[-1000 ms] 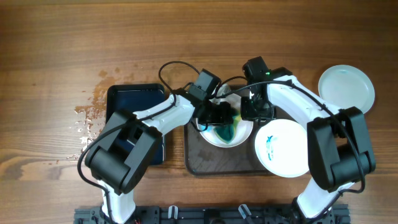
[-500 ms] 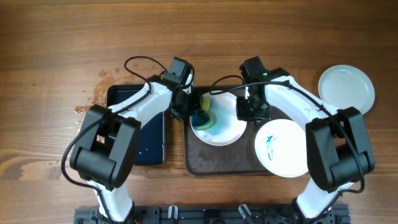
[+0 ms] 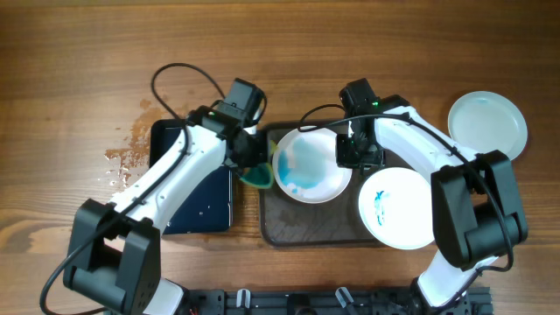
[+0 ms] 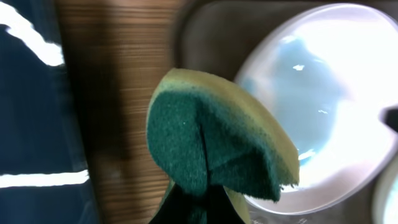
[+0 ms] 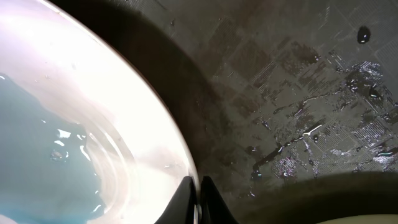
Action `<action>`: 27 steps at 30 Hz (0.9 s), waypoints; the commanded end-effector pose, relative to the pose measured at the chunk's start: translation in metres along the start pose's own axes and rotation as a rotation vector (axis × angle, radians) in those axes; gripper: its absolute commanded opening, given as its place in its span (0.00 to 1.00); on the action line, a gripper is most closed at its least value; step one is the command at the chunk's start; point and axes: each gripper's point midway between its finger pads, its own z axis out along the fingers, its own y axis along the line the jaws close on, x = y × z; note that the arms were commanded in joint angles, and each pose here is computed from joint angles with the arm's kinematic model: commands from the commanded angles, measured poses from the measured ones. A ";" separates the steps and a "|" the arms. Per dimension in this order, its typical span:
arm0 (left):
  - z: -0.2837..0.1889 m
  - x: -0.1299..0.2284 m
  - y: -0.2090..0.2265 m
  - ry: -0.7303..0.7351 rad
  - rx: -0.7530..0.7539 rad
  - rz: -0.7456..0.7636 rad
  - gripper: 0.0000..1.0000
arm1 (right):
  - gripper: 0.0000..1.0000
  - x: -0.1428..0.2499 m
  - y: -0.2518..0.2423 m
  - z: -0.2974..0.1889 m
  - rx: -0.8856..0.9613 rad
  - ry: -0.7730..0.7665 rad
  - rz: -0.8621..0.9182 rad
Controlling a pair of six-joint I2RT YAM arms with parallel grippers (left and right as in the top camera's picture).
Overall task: Clean dirty plates on tray and stack at the side
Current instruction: 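Lift the plate with the right gripper and carry it over the black tray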
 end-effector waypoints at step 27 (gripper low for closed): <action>-0.080 -0.060 0.195 -0.186 -0.283 -0.549 0.04 | 0.04 -0.030 0.079 -0.115 -0.146 -0.323 -0.293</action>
